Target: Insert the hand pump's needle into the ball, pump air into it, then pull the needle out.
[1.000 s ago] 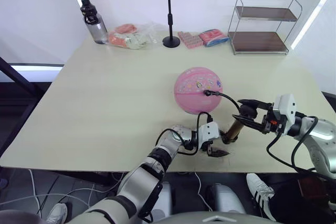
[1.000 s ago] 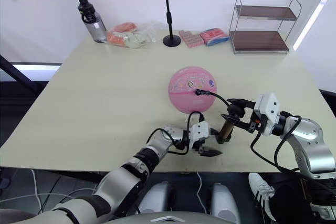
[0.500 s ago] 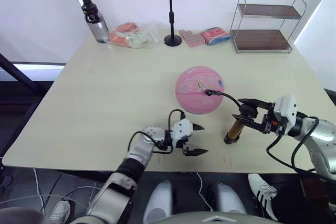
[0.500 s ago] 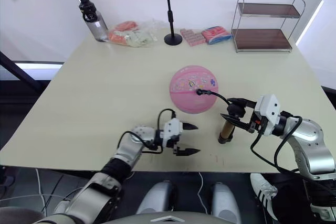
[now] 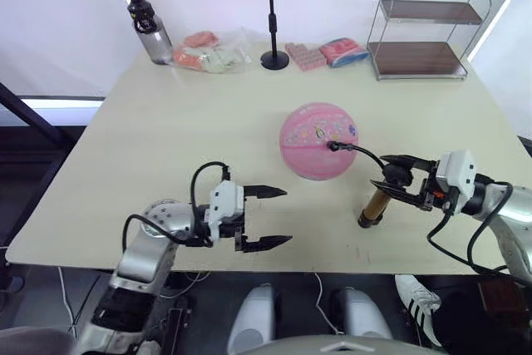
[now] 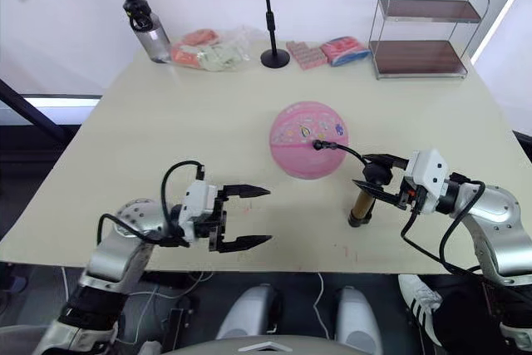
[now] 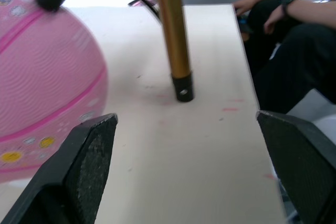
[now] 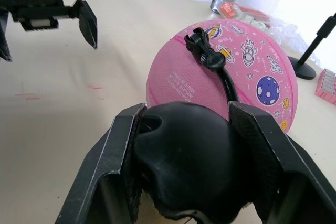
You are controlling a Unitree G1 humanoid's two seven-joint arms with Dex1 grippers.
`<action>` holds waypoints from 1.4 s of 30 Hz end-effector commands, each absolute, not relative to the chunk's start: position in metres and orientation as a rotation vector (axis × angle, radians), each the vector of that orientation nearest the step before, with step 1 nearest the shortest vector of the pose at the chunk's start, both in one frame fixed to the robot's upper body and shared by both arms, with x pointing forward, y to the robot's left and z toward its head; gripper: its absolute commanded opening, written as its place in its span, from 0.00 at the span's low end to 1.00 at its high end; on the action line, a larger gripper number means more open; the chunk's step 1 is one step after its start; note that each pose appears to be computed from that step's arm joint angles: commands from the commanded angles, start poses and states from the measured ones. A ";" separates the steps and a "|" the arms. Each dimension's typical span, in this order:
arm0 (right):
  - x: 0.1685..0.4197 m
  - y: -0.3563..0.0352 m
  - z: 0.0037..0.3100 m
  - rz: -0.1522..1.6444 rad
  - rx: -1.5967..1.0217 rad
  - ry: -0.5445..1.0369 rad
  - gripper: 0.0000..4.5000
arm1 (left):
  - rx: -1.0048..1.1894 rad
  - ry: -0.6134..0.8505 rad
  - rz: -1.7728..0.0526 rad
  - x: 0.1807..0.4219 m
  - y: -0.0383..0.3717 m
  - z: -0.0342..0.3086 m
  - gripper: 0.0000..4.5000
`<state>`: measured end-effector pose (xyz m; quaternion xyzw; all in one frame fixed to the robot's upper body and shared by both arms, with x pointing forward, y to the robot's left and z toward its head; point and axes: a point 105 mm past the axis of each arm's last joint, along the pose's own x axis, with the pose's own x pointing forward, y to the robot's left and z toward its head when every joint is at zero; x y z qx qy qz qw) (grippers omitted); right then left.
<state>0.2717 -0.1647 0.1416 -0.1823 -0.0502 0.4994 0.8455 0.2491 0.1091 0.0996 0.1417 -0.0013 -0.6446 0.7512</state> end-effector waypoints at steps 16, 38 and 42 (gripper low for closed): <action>0.301 -0.217 0.198 0.883 -0.756 -0.214 0.44 | 0.305 -0.057 -1.312 0.232 0.144 0.137 1.00; 0.317 -0.212 0.168 0.738 -1.305 -0.458 0.44 | 0.286 -0.083 -1.342 0.230 0.138 0.144 1.00; 0.319 -0.210 0.160 0.724 -1.348 -0.487 0.44 | 0.285 -0.087 -1.345 0.230 0.138 0.144 1.00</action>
